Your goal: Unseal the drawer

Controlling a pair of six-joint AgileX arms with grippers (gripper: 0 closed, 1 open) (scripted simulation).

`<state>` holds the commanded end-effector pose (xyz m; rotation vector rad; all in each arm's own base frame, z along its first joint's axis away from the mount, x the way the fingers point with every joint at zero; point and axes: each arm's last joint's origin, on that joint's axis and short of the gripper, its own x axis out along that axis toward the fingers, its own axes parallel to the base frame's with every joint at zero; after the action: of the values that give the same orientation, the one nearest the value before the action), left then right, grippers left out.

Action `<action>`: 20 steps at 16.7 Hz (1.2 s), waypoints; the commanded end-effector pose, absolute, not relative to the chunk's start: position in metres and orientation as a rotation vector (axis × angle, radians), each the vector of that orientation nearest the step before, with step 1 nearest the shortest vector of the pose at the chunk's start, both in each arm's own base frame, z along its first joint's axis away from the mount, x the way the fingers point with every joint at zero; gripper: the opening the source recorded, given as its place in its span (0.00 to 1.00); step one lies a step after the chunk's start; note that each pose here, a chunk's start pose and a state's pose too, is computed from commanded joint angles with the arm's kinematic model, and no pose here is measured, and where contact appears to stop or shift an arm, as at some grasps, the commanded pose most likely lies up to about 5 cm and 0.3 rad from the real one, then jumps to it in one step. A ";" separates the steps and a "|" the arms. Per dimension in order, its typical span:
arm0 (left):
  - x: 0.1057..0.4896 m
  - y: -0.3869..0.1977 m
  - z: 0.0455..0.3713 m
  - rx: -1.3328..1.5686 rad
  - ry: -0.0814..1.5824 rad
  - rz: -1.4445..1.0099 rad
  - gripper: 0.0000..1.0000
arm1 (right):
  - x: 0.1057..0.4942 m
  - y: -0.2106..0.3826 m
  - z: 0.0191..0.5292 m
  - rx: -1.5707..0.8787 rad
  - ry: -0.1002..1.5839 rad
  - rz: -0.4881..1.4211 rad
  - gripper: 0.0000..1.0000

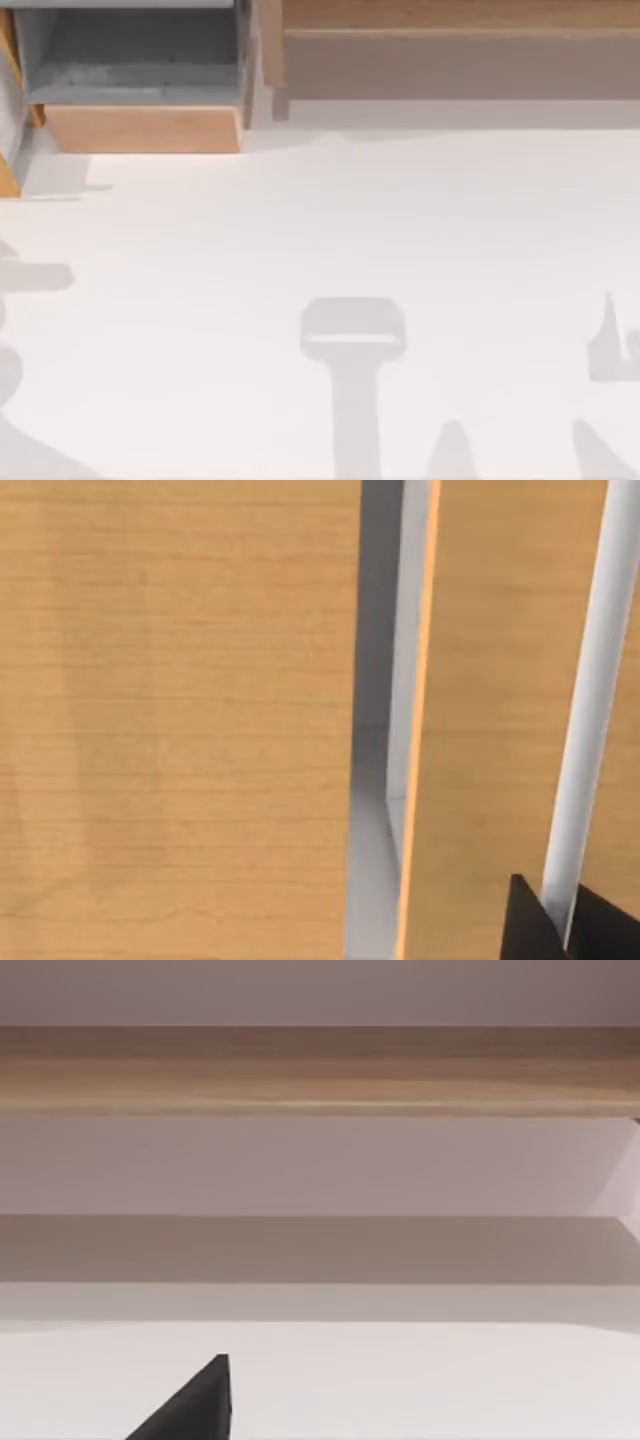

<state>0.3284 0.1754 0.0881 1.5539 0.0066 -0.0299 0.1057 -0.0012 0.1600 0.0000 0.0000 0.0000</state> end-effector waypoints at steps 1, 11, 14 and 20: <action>0.321 0.175 0.088 1.554 0.007 -0.031 0.00 | 0.106 -0.001 0.160 0.000 0.000 0.000 1.00; 0.298 0.175 0.088 1.557 0.005 -0.031 0.00 | 0.106 -0.001 0.160 0.000 0.000 0.000 1.00; 0.273 0.176 0.087 1.555 0.006 -0.033 0.00 | 0.106 -0.001 0.160 0.000 0.000 0.000 1.00; 0.245 0.175 0.088 1.556 0.005 -0.033 0.00 | 0.106 -0.001 0.160 0.000 0.000 0.000 1.00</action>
<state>0.2447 0.1751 0.0875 1.5556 0.0053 -0.0332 0.1057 -0.0012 0.1600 0.0000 0.0000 0.0000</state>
